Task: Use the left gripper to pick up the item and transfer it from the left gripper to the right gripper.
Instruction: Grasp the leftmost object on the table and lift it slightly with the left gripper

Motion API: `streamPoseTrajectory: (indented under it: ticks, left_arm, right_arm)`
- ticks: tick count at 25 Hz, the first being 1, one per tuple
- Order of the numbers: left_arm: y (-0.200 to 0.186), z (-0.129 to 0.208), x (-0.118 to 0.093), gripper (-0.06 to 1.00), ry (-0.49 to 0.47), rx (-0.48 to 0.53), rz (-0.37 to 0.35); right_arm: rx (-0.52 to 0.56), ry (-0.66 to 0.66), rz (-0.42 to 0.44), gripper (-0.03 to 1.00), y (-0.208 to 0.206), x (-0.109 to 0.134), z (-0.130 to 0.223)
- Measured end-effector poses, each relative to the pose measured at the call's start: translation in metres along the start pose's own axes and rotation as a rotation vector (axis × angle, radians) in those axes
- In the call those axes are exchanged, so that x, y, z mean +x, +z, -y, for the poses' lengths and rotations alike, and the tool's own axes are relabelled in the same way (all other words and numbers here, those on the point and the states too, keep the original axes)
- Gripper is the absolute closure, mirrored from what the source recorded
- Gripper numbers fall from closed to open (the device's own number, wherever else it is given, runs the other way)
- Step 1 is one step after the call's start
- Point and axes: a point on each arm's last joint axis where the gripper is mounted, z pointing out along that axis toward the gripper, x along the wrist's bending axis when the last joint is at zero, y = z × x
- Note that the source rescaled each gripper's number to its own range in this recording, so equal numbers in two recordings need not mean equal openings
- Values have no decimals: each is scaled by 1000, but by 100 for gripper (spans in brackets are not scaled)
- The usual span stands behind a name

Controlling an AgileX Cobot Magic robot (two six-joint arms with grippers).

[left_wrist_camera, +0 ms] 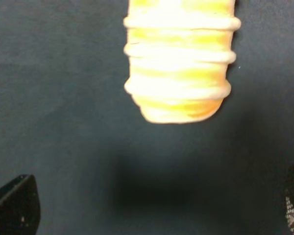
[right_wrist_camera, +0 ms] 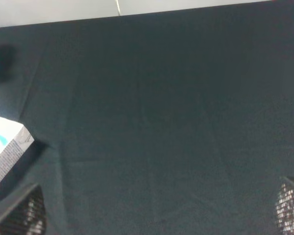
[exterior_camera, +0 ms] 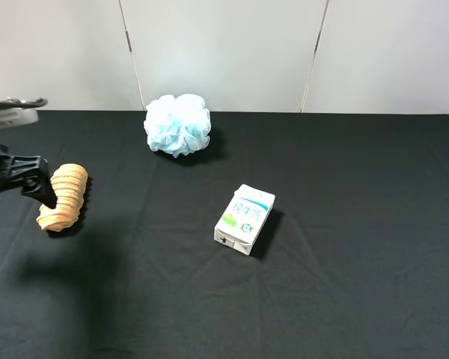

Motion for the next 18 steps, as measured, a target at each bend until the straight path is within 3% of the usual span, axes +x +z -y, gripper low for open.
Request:
streamPoseTrajectory:
  ticks: [18]
  left_arm:
    - [50, -43, -24, -6, 1, 59, -91]
  right_arm:
    - [0, 0, 0, -3, 0, 0, 0]
